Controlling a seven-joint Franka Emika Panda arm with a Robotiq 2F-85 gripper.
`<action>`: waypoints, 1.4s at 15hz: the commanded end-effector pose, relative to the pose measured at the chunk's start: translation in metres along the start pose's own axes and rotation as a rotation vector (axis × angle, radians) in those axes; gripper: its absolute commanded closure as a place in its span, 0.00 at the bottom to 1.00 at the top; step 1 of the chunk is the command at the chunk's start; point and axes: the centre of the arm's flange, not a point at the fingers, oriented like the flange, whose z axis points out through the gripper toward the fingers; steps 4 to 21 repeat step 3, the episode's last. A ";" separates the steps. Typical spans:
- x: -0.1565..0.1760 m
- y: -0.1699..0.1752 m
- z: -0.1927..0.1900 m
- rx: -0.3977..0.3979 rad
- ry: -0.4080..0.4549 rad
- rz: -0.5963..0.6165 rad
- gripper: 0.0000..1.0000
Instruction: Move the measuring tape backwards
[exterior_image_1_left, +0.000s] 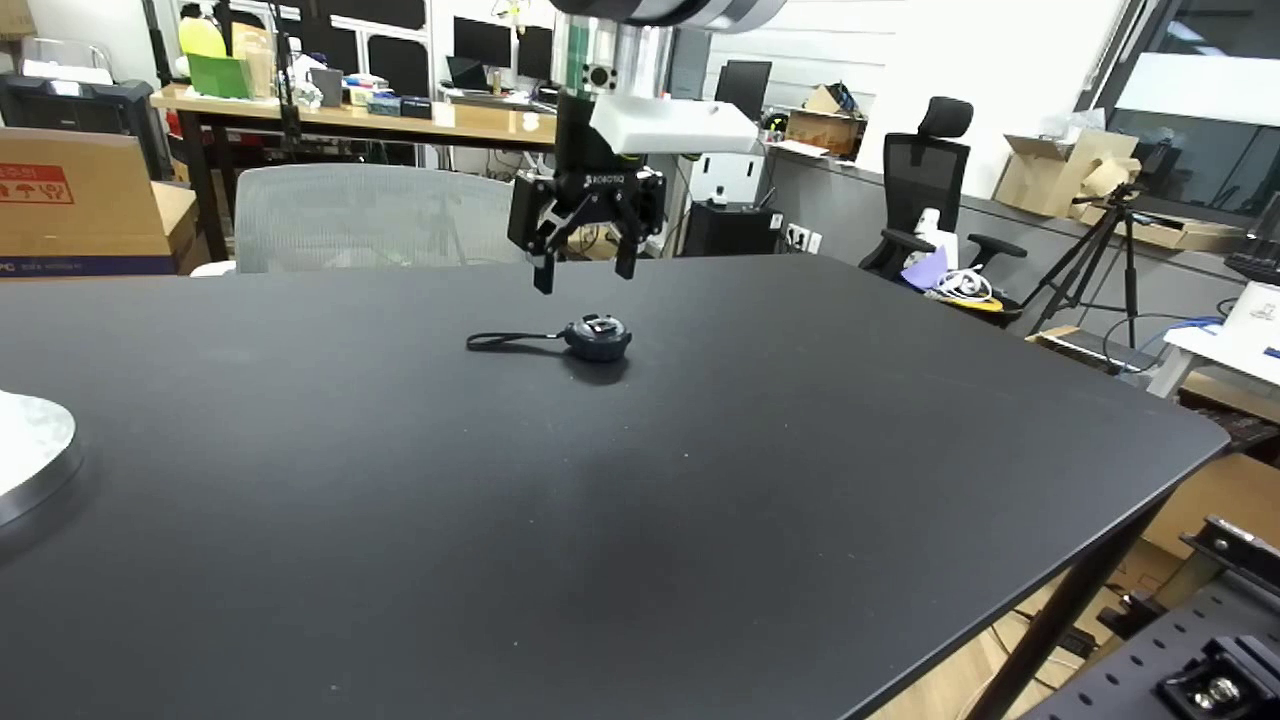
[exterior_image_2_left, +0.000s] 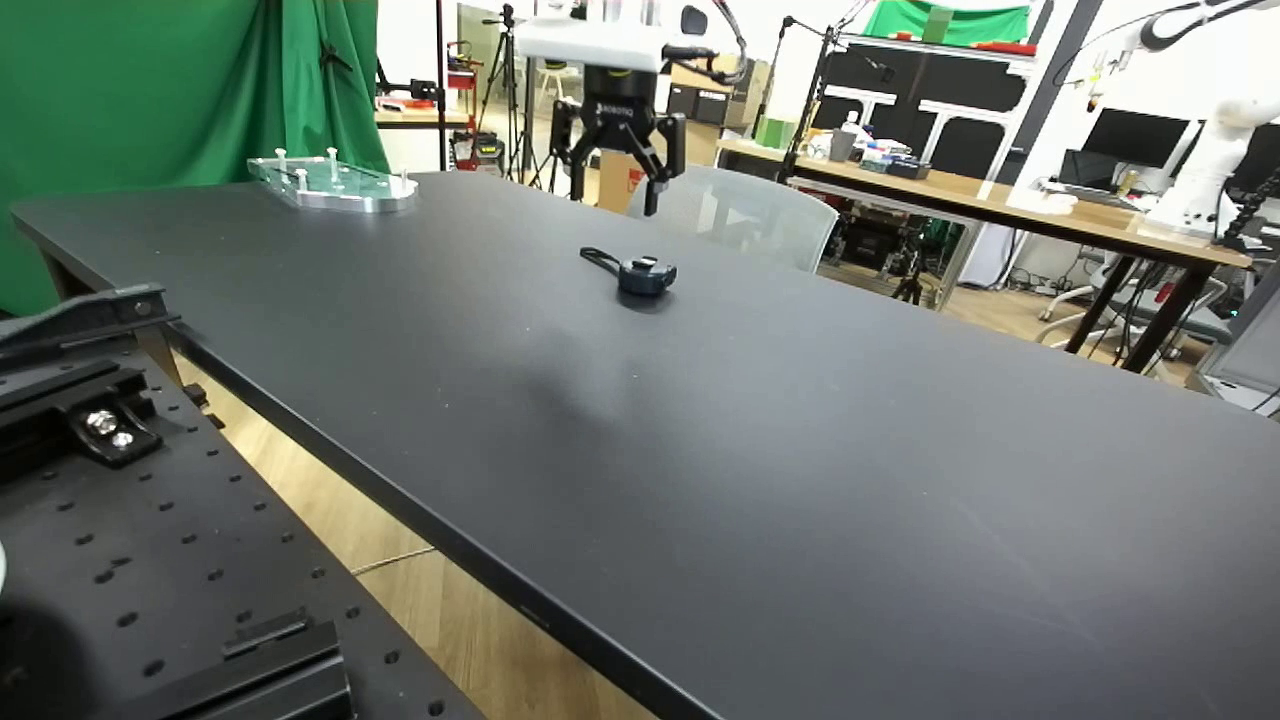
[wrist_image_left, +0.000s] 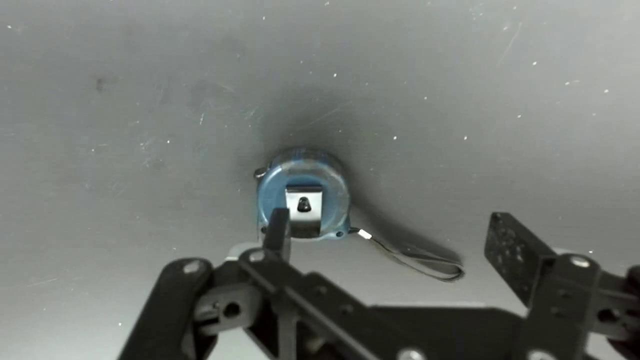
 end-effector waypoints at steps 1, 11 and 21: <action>-0.034 -0.009 -0.037 -0.018 0.001 0.014 0.00; -0.042 -0.007 -0.042 -0.018 -0.015 0.024 0.00; -0.042 -0.007 -0.042 -0.018 -0.015 0.024 0.00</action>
